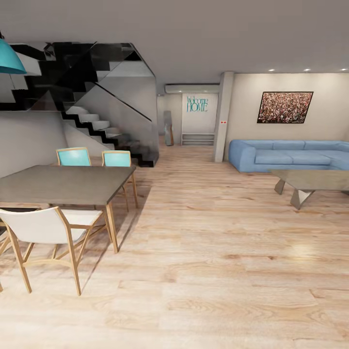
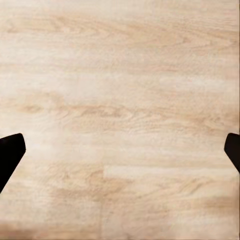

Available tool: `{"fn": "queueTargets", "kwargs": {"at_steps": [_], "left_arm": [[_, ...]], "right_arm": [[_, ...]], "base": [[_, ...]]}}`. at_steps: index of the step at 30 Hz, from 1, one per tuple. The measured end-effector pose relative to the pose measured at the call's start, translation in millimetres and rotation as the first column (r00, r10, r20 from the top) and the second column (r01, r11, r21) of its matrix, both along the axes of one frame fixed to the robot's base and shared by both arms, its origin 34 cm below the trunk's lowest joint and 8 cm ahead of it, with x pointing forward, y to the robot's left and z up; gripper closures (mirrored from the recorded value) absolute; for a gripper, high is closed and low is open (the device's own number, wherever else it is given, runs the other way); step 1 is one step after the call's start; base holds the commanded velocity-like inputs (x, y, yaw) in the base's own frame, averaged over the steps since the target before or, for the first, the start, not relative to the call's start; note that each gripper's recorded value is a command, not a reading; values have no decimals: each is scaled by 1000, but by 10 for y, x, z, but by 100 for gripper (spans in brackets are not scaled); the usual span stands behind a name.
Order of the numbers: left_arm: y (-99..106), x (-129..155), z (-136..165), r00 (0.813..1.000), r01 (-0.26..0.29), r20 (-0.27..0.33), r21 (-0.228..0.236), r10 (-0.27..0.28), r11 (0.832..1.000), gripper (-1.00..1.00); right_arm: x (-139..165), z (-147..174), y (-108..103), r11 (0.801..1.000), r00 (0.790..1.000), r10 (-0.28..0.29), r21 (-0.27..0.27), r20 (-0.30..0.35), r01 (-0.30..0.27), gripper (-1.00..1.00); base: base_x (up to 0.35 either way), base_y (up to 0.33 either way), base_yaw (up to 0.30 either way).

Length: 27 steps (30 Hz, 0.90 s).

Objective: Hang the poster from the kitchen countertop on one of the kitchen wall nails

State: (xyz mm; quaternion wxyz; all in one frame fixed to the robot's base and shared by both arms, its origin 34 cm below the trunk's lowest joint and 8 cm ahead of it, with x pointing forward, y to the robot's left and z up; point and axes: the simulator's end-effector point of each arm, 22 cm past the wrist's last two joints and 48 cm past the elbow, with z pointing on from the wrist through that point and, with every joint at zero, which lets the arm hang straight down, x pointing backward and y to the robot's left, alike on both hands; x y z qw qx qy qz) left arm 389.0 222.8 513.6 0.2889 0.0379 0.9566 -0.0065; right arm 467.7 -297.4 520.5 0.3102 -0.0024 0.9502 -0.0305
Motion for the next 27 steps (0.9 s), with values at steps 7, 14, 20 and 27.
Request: {"fn": "queueTargets", "kwargs": {"at_steps": [7,14,20,27], "left_arm": [[7,5,3,1000,-3,2,-1,3,1000,-100],[13,5,4,1000,-4,2,0,4,1000,-100],[18,5,3,1000,-4,2,1,4,1000,-100],[21,6,3,1000,-4,2,1,4,1000,-100]], "right_arm": [[-50,-33,8,1000,1000,-2,2,-12,2,-100],[-54,-36,10,1000,1000,-2,1,-13,2,-100],[-55,-36,13,1000,1000,-1,2,-12,1,-100],[-57,-38,16,1000,1000,1,2,-13,-1,-100]], "base": [[0,0,201],[0,0,282],[0,0,288],[0,6,179]]}}
